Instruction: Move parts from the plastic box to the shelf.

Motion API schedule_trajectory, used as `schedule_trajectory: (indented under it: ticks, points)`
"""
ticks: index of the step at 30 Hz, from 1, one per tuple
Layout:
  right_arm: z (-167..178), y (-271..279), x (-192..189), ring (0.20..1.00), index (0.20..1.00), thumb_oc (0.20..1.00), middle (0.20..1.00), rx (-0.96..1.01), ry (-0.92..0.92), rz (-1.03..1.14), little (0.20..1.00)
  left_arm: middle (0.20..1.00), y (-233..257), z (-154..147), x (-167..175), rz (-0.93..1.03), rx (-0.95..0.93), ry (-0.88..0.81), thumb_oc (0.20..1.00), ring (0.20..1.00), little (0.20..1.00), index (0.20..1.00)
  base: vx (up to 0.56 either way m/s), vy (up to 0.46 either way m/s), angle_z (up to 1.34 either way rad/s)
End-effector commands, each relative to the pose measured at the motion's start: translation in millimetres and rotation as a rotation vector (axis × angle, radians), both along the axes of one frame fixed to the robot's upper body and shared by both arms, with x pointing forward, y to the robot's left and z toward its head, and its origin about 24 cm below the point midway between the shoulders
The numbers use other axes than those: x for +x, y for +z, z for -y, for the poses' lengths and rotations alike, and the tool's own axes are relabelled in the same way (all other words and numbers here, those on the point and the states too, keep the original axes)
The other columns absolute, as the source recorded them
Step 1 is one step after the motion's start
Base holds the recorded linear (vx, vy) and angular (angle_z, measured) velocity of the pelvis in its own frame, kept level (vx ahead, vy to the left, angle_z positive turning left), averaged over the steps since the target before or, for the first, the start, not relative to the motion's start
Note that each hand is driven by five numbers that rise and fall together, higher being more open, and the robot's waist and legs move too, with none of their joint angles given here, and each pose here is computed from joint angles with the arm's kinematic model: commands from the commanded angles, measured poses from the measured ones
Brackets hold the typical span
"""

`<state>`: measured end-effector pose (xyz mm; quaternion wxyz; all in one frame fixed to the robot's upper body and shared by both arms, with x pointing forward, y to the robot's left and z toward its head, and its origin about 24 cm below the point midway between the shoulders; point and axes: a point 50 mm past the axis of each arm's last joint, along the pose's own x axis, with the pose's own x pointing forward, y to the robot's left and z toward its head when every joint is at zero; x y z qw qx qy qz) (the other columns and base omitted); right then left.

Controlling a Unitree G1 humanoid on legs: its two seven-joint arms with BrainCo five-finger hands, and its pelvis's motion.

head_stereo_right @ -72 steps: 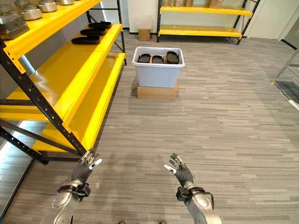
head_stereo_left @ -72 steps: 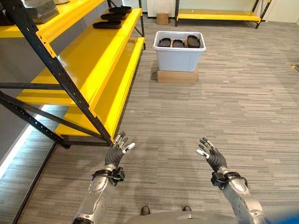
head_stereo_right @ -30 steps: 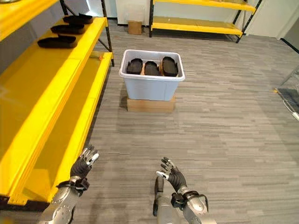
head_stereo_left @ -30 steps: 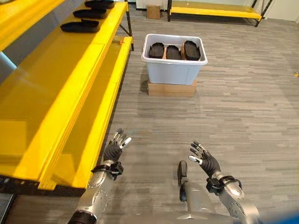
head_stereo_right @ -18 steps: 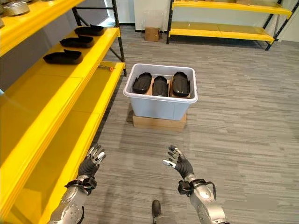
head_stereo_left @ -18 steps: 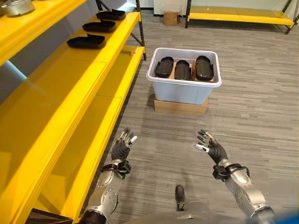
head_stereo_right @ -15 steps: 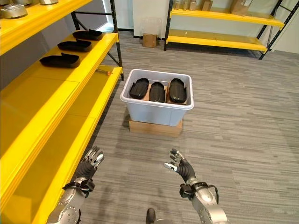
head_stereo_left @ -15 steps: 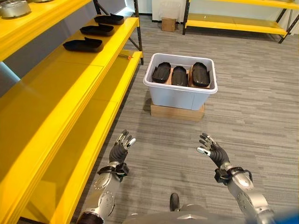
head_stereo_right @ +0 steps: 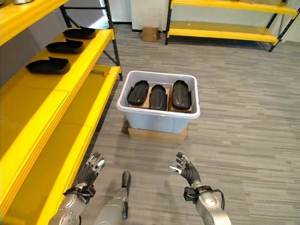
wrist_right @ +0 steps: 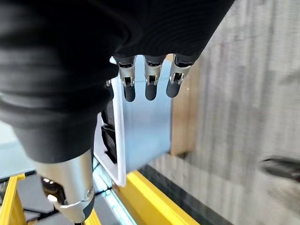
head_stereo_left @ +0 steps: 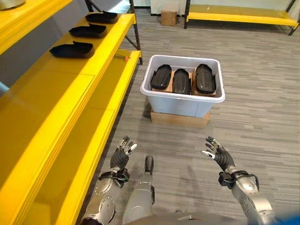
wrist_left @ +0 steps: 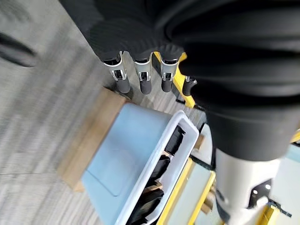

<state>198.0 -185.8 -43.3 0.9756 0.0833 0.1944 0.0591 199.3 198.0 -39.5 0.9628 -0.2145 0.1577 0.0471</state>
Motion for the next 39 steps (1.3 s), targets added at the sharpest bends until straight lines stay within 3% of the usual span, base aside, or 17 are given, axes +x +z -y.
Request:
schedule_trajectory:
  ticks: [1, 18, 39]
  points:
    - [-3, 10, 0, 1.0, 1.0, 1.0, 1.0, -0.003, 0.041, 0.07, 1.0, 1.0, 23, 0, 11, 0.13, 0.064, -0.061, 1.0, 1.0, 1.0, 1.0, 0.28, 0.127, -0.47]
    - [-29, 12, 6, 1.0, 1.0, 1.0, 1.0, 0.084, 0.099, 0.078, 1.0, 1.0, 31, -5, 18, 0.142, 0.142, -0.096, 1.0, 1.0, 1.0, 1.0, 0.22, 0.151, 0.05]
    - [-10, 20, 7, 1.0, 1.0, 1.0, 1.0, 0.033, 0.09, 0.106, 1.0, 1.0, 18, -3, 6, 0.094, 0.082, -0.082, 1.0, 1.0, 1.0, 1.0, 0.12, -0.167, 0.12]
